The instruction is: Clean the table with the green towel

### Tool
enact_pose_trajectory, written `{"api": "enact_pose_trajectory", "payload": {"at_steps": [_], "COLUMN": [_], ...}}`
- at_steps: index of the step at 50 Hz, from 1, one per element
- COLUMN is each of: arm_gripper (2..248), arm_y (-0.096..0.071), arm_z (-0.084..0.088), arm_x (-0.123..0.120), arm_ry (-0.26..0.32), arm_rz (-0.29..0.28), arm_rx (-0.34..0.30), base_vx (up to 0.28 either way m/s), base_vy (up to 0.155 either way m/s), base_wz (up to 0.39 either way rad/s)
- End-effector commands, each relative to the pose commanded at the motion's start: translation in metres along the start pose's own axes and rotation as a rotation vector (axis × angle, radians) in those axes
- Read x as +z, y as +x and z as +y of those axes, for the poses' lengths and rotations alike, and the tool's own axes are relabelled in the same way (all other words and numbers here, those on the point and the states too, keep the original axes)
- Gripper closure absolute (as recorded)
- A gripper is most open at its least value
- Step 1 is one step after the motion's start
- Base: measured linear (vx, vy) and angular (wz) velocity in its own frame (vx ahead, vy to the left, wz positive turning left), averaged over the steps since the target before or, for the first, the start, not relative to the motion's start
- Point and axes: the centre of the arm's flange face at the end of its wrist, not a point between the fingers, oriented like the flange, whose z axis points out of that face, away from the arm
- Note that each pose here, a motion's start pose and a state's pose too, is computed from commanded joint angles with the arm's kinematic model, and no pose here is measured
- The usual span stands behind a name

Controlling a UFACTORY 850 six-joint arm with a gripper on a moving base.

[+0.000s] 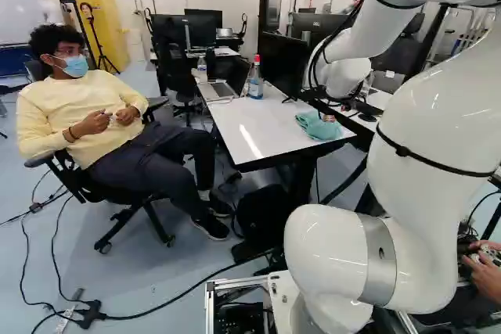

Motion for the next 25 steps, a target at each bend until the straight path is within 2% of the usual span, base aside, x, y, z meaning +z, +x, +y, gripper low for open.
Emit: {"api": "enact_pose_trajectory", "payload": {"at_steps": [25], "arm_gripper": [3], "arm_y": [-0.045], "arm_z": [-0.029], "arm_x": [-0.017], "arm_ry": [0.061], "arm_rz": [0.067], "arm_rx": [-0.068], "base_vx": [0.0], "base_vy": [0.0], "base_wz": [0.0]}}
